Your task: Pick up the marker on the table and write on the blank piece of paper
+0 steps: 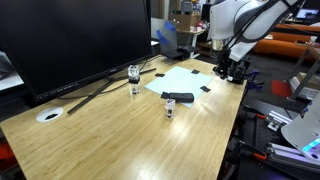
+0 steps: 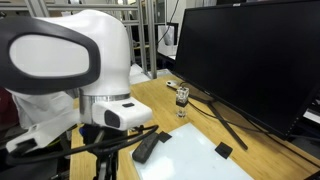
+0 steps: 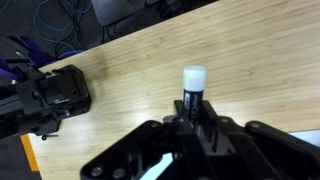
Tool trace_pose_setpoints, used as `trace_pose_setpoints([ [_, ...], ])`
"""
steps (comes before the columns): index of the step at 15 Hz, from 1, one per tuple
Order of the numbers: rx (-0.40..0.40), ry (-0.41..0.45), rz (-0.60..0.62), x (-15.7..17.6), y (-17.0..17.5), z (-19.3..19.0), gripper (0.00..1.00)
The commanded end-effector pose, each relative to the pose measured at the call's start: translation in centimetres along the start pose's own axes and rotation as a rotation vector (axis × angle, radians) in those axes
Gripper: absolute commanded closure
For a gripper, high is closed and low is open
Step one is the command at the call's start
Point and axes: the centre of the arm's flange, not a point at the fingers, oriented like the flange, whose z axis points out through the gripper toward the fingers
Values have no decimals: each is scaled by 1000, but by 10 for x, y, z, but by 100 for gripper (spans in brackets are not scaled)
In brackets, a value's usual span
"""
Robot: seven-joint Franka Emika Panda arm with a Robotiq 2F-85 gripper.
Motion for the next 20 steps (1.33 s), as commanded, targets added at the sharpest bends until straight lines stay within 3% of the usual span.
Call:
trace_pose_setpoints([
  [1, -42, -91, -63, 13, 6, -17, 95],
  [7, -85, -168, -320, 43, 38, -41, 95],
  [11, -84, -234, -511, 74, 35, -29, 95],
  [14, -68, -262, -562, 103, 19, -20, 95],
  [18, -87, -241, -508, 132, 0, -20, 95],
  [19, -80, -215, -532, 119, 2, -12, 81],
  [20, -84, -214, -525, 125, 0, -13, 81],
])
